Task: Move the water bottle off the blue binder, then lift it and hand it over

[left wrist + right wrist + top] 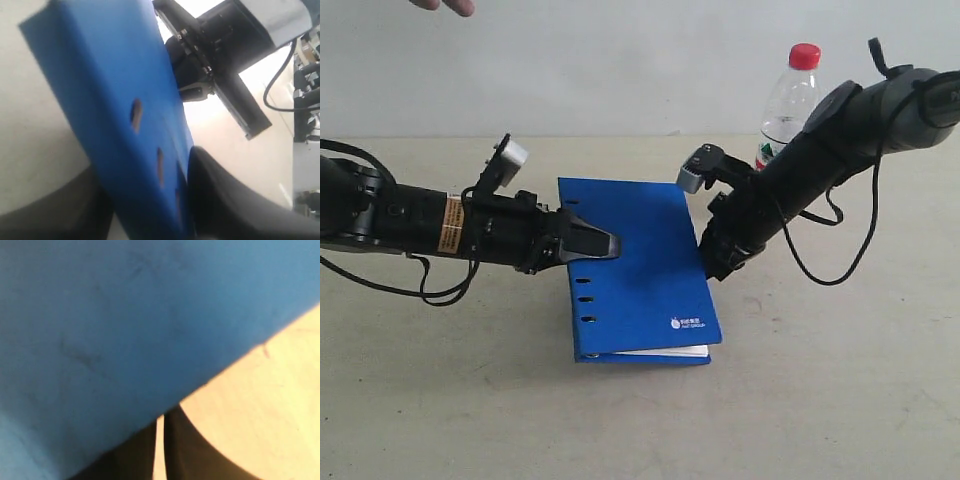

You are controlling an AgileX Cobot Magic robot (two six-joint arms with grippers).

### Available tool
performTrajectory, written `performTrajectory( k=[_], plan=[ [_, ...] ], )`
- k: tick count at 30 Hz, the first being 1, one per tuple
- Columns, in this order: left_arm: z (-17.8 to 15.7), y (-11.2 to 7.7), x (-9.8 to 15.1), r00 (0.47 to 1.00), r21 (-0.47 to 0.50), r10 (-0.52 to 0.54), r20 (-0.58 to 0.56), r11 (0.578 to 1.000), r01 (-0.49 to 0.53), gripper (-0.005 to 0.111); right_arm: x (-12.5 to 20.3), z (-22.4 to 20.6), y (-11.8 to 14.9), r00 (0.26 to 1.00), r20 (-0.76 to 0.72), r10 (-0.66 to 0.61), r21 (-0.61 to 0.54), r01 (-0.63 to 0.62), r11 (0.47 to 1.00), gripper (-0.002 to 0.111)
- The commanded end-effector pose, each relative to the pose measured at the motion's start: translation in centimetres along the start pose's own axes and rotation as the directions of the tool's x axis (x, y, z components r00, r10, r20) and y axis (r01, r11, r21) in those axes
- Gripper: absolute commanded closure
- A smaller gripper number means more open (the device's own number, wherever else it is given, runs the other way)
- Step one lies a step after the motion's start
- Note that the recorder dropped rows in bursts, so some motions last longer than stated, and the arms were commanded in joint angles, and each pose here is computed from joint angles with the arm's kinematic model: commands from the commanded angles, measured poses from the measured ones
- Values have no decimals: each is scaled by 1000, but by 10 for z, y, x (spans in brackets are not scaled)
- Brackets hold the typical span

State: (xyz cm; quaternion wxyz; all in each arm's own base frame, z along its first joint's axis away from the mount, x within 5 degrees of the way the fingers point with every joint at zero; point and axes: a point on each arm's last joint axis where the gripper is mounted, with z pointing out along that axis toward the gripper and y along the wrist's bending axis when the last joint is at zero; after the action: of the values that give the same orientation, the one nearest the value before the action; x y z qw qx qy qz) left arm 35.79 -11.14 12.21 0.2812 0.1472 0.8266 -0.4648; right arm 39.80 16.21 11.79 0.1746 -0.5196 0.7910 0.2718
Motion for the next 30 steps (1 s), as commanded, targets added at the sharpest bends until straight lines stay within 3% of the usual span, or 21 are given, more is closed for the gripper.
performTrajectory(
  k=[1,4,8,12,22,30],
  plan=[
    [10,-11,7,991,58,134,-29,989,-132,102,-25,-4,16,992,116,48,-87,-38,995,108],
    [8,-8,6,987,38,162,-3,986,-161,102,-22,-4,20,995,88,36,-127,-25,992,108],
    [-3,0,9,984,-87,171,40,982,-167,102,-17,-3,21,999,37,36,-132,-31,991,108],
    [-21,-3,14,947,-260,316,49,920,-294,102,-12,-3,14,999,-23,37,-61,-38,997,108],
    [-84,-66,11,793,-484,553,256,783,-390,102,-22,-17,16,1000,8,9,2,-9,1000,109],
    [-112,-100,33,735,-500,611,295,754,-427,102,-54,-70,50,992,116,-52,-28,55,998,109]
  ],
)
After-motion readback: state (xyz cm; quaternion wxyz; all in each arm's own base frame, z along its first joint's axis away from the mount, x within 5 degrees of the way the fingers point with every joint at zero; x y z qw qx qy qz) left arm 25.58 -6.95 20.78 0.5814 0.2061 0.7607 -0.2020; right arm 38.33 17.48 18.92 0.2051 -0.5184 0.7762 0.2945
